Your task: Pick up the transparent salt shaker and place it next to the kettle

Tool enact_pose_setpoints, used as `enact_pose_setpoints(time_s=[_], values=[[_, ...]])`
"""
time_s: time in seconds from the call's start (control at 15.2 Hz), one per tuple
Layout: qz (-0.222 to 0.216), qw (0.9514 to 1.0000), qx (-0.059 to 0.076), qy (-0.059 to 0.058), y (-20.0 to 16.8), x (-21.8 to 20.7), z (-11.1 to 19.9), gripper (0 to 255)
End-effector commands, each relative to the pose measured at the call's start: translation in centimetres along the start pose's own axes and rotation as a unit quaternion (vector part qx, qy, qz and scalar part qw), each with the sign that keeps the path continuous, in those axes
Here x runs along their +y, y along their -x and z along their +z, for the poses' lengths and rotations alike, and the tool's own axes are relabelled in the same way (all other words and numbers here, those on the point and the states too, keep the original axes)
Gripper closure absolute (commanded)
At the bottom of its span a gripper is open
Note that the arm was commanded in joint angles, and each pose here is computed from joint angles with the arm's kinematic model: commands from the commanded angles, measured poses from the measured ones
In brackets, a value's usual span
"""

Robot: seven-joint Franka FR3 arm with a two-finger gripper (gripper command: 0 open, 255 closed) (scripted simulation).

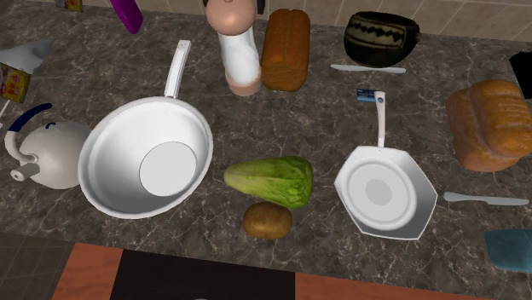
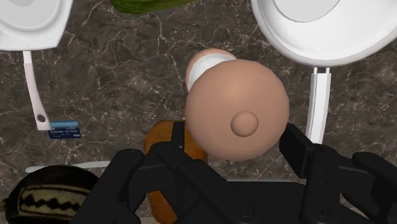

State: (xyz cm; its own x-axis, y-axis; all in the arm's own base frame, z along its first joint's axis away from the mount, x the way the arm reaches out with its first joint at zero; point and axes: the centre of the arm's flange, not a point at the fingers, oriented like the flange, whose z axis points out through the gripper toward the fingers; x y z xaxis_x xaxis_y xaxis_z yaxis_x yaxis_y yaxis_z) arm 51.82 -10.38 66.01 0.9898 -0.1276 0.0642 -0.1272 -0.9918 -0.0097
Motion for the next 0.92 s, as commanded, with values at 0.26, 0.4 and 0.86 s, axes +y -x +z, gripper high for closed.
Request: enact_pose_setpoints(time_s=[0.26,0.4,0.86], values=[[0.001,1.0000,0.000,0.000,0.0,-8.1,0.3,255],[0.001,1.0000,0.000,0.000,0.0,-10.7,0.3,255],[0.001,1.0000,0.000,0.000,0.0,-20.0,0.3,255]])
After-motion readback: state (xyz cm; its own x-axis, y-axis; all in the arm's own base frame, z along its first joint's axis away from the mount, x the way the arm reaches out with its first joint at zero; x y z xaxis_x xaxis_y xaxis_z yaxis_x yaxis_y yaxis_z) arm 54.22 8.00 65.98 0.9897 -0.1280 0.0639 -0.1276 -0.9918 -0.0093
